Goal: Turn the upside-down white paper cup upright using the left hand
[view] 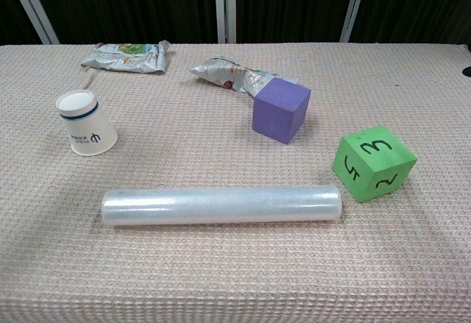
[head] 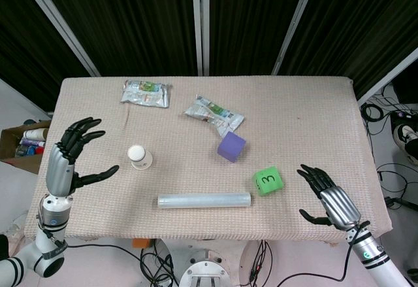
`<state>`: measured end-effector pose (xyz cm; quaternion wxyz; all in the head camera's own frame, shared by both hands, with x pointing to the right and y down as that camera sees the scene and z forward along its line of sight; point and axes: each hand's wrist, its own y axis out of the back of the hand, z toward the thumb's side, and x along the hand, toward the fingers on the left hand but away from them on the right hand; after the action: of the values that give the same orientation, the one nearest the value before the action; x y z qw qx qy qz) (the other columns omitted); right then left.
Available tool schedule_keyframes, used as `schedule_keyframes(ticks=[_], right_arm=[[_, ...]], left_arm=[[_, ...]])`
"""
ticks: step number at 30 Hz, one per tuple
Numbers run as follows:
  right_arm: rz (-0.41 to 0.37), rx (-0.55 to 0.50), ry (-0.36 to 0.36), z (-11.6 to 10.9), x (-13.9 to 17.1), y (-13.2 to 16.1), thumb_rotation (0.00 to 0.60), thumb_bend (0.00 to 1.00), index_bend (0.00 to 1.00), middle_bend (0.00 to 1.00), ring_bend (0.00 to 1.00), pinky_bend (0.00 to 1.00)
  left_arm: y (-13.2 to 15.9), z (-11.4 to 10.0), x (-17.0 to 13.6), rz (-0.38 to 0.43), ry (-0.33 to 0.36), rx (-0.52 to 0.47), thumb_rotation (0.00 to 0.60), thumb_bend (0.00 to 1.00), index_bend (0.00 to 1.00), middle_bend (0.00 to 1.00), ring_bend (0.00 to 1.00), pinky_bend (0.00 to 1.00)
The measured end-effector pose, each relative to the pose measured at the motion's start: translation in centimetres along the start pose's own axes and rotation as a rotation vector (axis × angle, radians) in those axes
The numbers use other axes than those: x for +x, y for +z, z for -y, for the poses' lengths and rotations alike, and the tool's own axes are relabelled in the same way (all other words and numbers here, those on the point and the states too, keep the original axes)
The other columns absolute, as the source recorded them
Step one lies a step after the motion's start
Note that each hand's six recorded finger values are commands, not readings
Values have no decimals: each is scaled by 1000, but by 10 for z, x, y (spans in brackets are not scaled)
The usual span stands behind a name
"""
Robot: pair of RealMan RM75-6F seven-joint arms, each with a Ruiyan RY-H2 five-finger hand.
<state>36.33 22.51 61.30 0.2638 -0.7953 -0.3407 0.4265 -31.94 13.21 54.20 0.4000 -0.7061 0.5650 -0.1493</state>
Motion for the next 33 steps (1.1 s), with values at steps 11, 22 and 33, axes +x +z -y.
schedule_keyframes(ticks=[11, 22, 33], right_arm=[[14, 1, -26, -9, 3, -5, 600, 231, 0, 2, 0, 0], [14, 6, -126, -38, 29, -5, 600, 232, 0, 11, 0, 0], [30, -14, -137, -36, 37, -12, 600, 231, 0, 11, 0, 0]], left_arm=[[-12, 16, -2, -58, -104, 56, 600, 63, 277, 195, 176, 228], [-59, 88, -16, -267, -613, 279, 600, 63, 252, 194, 167, 230], [-69, 138, -1, -269, -850, 541, 600, 63, 279, 213, 167, 307]])
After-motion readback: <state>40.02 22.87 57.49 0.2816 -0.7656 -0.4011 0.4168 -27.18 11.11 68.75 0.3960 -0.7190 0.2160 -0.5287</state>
